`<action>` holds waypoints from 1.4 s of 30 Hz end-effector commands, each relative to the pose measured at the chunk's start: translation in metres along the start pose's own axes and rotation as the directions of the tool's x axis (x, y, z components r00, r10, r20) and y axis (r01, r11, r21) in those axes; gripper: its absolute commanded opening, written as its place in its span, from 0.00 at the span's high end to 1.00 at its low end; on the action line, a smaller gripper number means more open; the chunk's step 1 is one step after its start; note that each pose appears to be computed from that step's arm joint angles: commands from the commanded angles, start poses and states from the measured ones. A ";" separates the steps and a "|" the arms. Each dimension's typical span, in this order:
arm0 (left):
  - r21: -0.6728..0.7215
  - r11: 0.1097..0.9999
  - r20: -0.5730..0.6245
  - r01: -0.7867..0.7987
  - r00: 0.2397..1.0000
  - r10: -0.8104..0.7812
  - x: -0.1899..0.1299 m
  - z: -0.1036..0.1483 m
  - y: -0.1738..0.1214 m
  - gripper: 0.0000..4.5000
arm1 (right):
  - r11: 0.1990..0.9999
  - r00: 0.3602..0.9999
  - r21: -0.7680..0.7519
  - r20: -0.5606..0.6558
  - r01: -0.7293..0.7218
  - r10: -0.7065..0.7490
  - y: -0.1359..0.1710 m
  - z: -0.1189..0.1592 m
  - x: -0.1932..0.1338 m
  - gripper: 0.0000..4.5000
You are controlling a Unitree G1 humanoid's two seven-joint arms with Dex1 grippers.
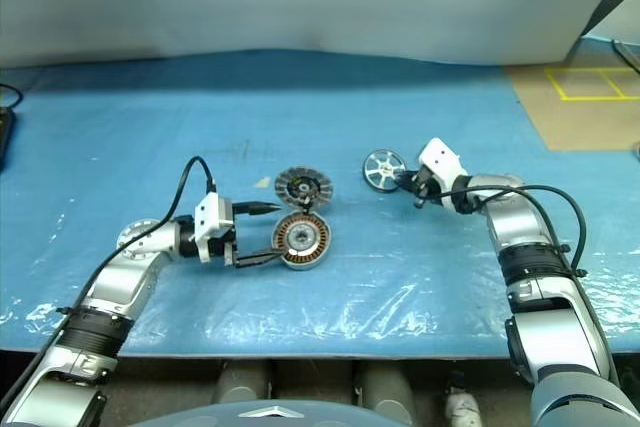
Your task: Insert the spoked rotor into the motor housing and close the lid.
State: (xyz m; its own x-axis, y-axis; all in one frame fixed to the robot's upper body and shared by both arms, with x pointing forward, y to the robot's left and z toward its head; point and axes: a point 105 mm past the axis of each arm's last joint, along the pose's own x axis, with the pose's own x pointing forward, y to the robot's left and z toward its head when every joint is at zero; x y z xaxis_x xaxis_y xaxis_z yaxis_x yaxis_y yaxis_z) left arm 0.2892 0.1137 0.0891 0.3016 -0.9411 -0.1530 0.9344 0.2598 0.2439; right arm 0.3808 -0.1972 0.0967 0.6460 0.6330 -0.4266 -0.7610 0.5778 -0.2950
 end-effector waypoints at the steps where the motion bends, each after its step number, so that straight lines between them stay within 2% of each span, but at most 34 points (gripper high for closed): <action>1: 0.022 1.000 0.008 -0.005 1.000 0.004 0.000 0.000 0.001 0.06 | 0.999 0.999 -0.033 0.039 0.026 -0.024 -0.008 0.013 0.001 0.87; 5: 0.024 1.000 0.005 -0.004 1.000 0.004 -0.001 -0.003 0.003 0.06 | 0.999 0.999 -0.027 0.041 0.030 -0.029 -0.008 0.013 0.004 0.87; 11: 0.039 0.999 0.009 0.000 1.000 0.000 -0.004 0.007 0.002 0.06 | 0.999 0.999 -0.017 0.042 0.029 -0.028 -0.006 0.013 0.013 0.87; 15: 0.034 0.999 0.002 -0.004 1.000 0.004 -0.005 0.003 -0.002 0.06 | 1.000 0.999 0.010 0.042 0.009 -0.010 -0.003 0.012 0.016 0.87; 18: 0.027 1.000 -0.006 -0.007 1.000 0.007 -0.004 -0.005 -0.004 0.06 | 1.000 1.000 0.010 0.028 0.000 0.000 -0.002 0.008 0.014 1.00; 21: 0.027 1.000 -0.009 -0.006 1.000 0.006 -0.005 -0.007 -0.004 0.06 | 1.000 0.995 0.018 0.095 -0.008 0.006 -0.001 0.016 0.005 1.00; 25: 0.031 0.999 -0.008 0.010 1.000 -0.009 -0.006 -0.002 -0.003 0.06 | 0.994 0.977 0.020 0.188 -0.107 0.101 0.017 0.030 -0.016 1.00; 32: 0.025 0.999 -0.017 0.033 0.999 -0.033 -0.006 -0.004 -0.007 0.06 | 0.956 0.941 -0.002 0.176 -0.292 0.288 0.052 0.027 -0.045 1.00; 36: 0.026 0.999 -0.016 0.039 0.999 -0.038 -0.006 -0.003 -0.010 0.06 | 0.911 0.893 -0.033 0.187 -0.412 0.410 0.082 0.035 -0.048 1.00; 42: 0.025 0.999 -0.014 0.043 0.999 -0.043 -0.005 0.001 -0.010 0.06 | 0.854 0.817 -0.098 0.252 -0.511 0.518 0.115 0.067 -0.038 1.00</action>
State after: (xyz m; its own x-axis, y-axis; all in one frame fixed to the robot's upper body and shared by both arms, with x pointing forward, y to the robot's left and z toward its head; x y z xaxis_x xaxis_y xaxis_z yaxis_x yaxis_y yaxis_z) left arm 0.2796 0.1186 0.0796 0.2762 -0.9417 -0.1920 0.9446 0.2292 0.2348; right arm 0.2777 -0.1314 0.1228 0.1885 0.9287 -0.3194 -0.9816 0.1678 -0.0913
